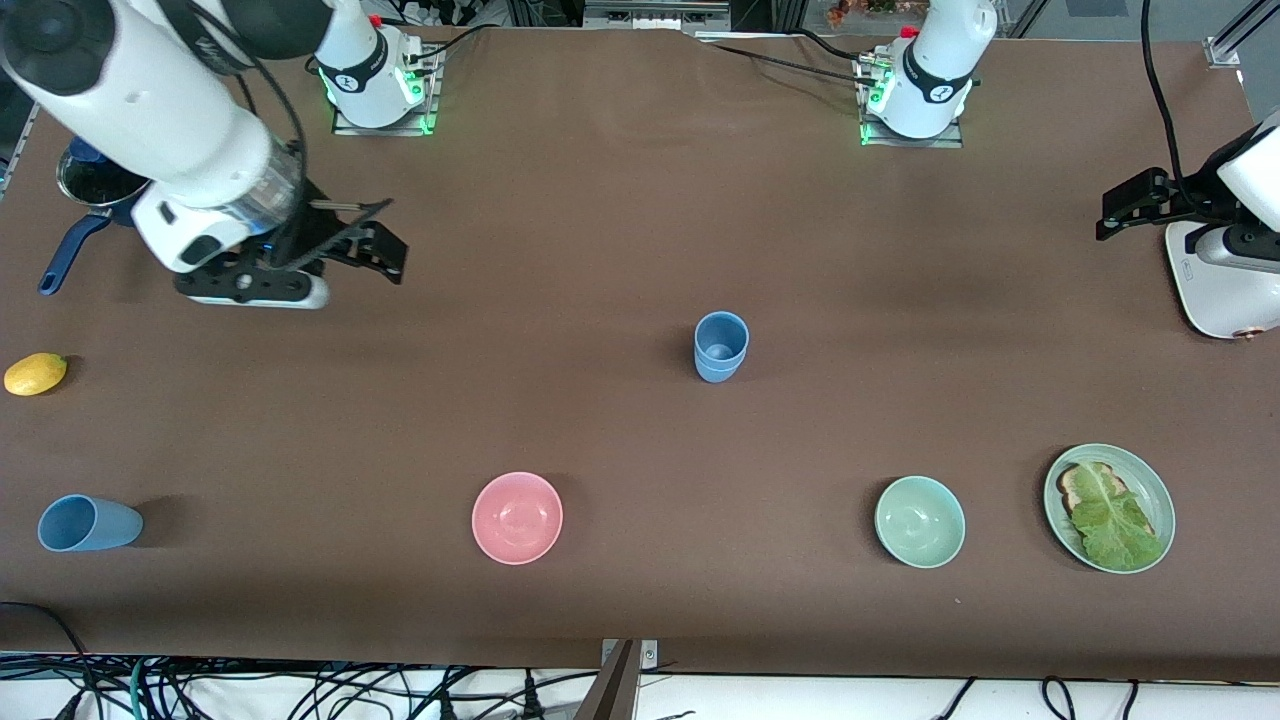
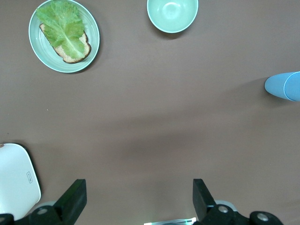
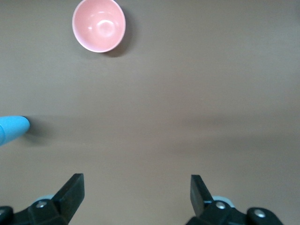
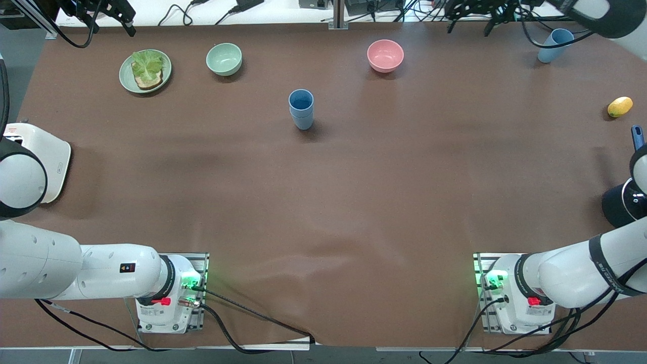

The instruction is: Stack blue cups with both arms

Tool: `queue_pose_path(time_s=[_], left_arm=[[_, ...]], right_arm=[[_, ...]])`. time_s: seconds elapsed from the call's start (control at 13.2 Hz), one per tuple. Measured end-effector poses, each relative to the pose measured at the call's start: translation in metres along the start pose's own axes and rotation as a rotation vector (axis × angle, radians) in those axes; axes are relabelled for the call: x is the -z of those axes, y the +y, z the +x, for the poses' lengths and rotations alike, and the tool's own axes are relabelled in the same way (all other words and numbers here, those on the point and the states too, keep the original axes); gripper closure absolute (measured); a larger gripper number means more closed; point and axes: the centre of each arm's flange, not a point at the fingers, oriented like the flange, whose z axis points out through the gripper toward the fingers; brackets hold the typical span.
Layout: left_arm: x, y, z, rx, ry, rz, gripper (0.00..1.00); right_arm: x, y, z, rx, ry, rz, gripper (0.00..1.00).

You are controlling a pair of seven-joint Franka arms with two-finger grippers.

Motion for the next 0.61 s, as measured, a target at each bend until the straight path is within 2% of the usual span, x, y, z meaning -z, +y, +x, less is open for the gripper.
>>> queue_pose_path(time_s=[0.61], left_arm=[[0.000,0.000,0.000,0.000,-0.001,0.000,0.00]], right_arm=[[0.023,0.082,-0.002,0.042,-0.024,-0.012,0.00]])
